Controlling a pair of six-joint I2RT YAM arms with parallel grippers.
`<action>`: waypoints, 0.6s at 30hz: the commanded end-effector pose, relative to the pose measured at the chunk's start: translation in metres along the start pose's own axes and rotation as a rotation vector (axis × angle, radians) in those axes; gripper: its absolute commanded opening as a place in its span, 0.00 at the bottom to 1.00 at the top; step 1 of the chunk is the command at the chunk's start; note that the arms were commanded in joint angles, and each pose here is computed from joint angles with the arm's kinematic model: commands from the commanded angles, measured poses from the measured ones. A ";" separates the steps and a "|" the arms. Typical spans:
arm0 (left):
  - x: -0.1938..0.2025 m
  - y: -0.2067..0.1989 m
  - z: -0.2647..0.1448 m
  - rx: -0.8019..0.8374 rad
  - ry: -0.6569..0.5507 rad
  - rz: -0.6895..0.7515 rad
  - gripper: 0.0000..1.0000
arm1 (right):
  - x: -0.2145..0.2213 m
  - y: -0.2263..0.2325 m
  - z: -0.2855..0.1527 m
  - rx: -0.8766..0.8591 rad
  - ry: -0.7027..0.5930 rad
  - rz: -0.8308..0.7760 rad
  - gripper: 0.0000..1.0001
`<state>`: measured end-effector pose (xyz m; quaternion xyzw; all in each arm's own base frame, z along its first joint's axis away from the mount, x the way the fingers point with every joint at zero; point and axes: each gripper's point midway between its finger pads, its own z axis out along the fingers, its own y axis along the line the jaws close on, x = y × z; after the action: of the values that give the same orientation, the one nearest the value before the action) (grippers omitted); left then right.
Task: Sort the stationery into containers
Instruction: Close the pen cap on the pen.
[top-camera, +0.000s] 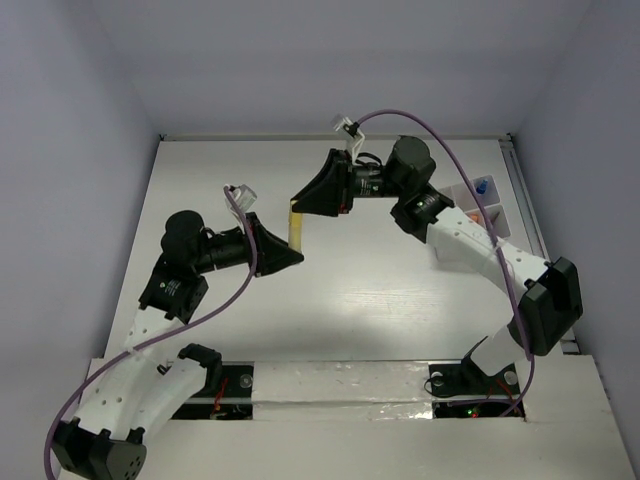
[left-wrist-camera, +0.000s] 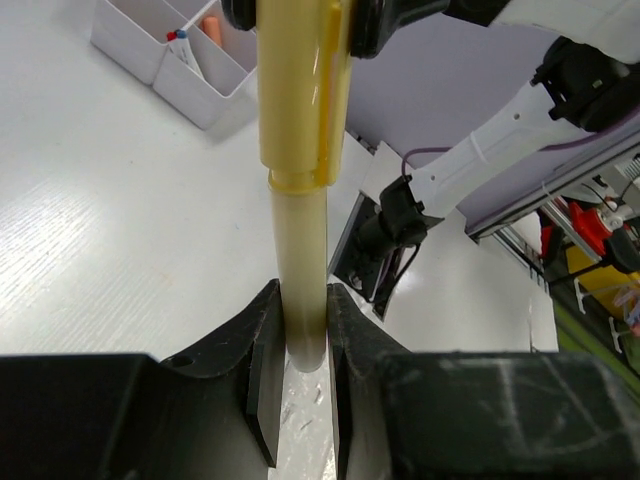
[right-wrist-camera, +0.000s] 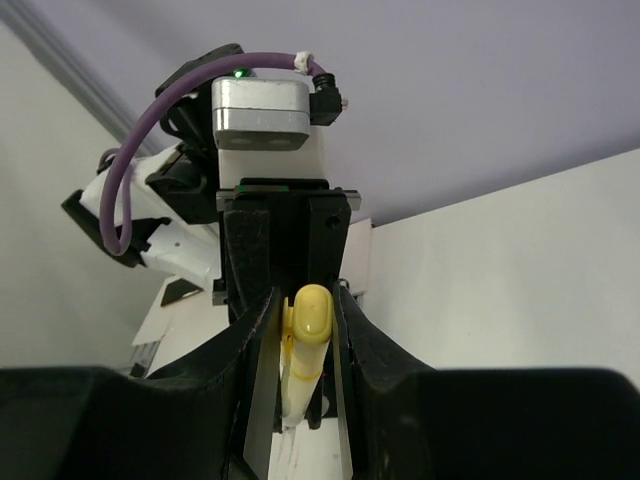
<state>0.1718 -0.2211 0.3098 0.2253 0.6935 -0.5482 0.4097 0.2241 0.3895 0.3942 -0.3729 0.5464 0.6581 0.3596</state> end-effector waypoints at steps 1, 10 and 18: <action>-0.060 -0.040 -0.009 0.093 -0.225 0.268 0.00 | 0.066 0.026 -0.007 -0.176 0.229 0.179 0.00; -0.060 -0.054 -0.013 0.153 -0.228 0.332 0.00 | 0.079 0.058 -0.013 -0.331 0.263 0.191 0.00; -0.076 -0.053 -0.010 0.123 -0.248 0.319 0.00 | 0.117 0.033 0.005 -0.124 0.312 0.221 0.00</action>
<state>0.1467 -0.2244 0.3103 0.2616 0.6711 -0.5821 0.3773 0.1973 0.3875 0.3865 -0.3822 0.5236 0.6856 0.3312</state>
